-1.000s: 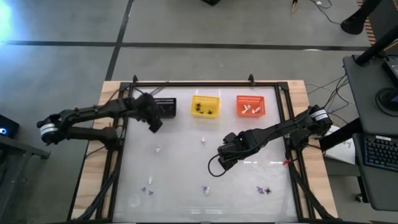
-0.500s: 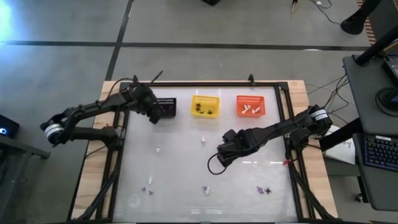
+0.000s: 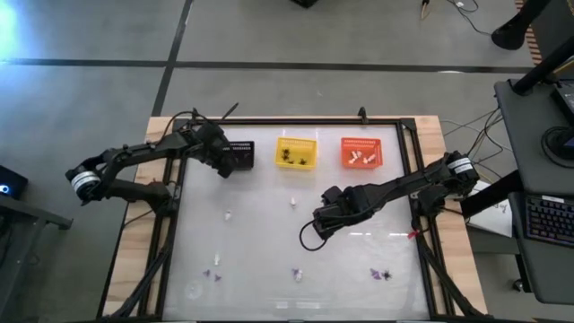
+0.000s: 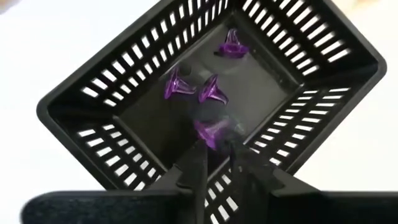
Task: Sort Halloween decoration
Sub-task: Put the violet hat toy into the black bin, then put the white skeleton toy into the orange bin, then put the black spider toy into the yellow bin
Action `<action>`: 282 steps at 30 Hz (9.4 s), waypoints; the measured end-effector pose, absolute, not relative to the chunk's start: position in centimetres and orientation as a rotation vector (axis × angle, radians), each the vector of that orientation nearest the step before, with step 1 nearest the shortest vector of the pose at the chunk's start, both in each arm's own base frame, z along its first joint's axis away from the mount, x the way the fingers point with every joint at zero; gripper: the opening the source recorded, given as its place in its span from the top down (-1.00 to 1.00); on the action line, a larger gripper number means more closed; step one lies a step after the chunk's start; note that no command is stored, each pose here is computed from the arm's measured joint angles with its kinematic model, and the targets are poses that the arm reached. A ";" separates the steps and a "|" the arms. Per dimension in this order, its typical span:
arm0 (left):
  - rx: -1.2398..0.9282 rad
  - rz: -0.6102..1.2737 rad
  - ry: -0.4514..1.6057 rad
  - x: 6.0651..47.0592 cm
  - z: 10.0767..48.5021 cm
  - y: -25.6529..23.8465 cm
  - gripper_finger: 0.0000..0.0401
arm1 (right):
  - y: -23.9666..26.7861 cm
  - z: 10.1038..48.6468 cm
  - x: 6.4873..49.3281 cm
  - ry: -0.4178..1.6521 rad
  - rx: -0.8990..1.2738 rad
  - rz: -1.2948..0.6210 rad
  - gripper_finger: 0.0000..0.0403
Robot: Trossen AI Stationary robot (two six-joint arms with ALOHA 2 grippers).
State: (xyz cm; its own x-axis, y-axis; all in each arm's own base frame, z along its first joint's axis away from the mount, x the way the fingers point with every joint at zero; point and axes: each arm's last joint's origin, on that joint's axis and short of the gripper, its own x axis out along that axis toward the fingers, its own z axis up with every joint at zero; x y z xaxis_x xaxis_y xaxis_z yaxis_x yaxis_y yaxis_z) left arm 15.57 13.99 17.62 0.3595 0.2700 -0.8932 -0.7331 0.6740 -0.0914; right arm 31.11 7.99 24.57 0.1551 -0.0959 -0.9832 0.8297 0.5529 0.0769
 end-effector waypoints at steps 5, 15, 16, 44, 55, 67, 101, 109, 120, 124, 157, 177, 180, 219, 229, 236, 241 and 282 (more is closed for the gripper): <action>-0.522 0.683 0.995 15.5 17.9 13.9 0.55 | 7.9 24.6 31.1 1.199 0.758 -0.815 0.28; -0.474 0.559 1.083 16.2 24.0 14.2 0.41 | 7.8 24.6 31.2 1.184 0.700 -0.804 0.28; -0.460 0.549 1.086 16.2 24.9 14.1 0.41 | 7.8 24.6 31.2 1.190 0.682 -0.790 0.28; -0.396 0.439 0.853 12.5 35.1 6.6 0.45 | 7.1 25.1 33.4 0.826 0.725 -0.856 0.14; -0.384 0.414 0.825 12.0 35.4 5.8 0.45 | 4.1 25.2 35.3 0.694 0.819 -0.881 0.08; -0.384 0.414 0.827 11.8 35.4 5.8 0.45 | 2.1 18.6 39.1 0.894 0.858 -0.906 0.09; -0.382 0.413 0.831 11.9 35.4 5.8 0.45 | 0.2 13.2 43.6 1.133 0.765 -0.761 0.90; -0.379 0.413 0.823 11.7 35.5 5.7 0.45 | 0.1 15.1 42.9 1.137 0.741 -0.737 0.93; -0.376 0.413 0.814 11.5 35.6 5.6 0.45 | -0.3 20.6 39.1 1.191 0.641 -0.885 0.93; -0.372 0.411 0.815 11.5 35.6 5.6 0.45 | -1.1 23.0 37.1 1.202 0.593 -0.962 0.94; -0.388 0.414 0.858 11.0 35.3 5.3 0.45 | -14.0 22.1 25.1 1.373 0.723 -1.165 0.94; -0.414 0.426 0.854 11.0 35.3 5.3 0.45 | -15.1 22.1 25.0 1.340 0.710 -1.142 0.54; -0.419 0.427 0.862 10.9 35.3 5.3 0.45 | -15.1 22.1 25.0 1.346 0.679 -1.143 0.47; -0.496 0.320 0.886 10.9 35.1 4.6 0.45 | -2.6 34.2 21.8 1.192 0.845 -1.053 0.30; -0.463 0.303 0.899 10.9 35.1 4.6 0.45 | 3.6 32.5 20.3 1.184 1.003 -1.127 0.30; -0.441 0.292 0.905 10.8 35.1 4.5 0.45 | 7.7 30.1 18.8 1.223 1.094 -1.237 0.30; -0.441 0.291 0.916 10.8 35.0 4.5 0.45 | 10.7 28.0 18.2 1.182 1.167 -1.210 0.30; -0.475 0.309 0.905 10.9 35.0 4.6 0.45 | 18.9 19.7 12.5 1.407 1.050 -0.653 0.30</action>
State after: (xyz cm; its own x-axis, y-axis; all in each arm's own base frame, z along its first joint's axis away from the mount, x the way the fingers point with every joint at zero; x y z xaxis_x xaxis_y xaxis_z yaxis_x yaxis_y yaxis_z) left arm 10.89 4.57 35.04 0.5846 0.0580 -0.8093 -0.4487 0.8541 -0.2629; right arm 12.48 18.92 19.69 0.1103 0.2131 -0.9708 0.8792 0.4347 0.1953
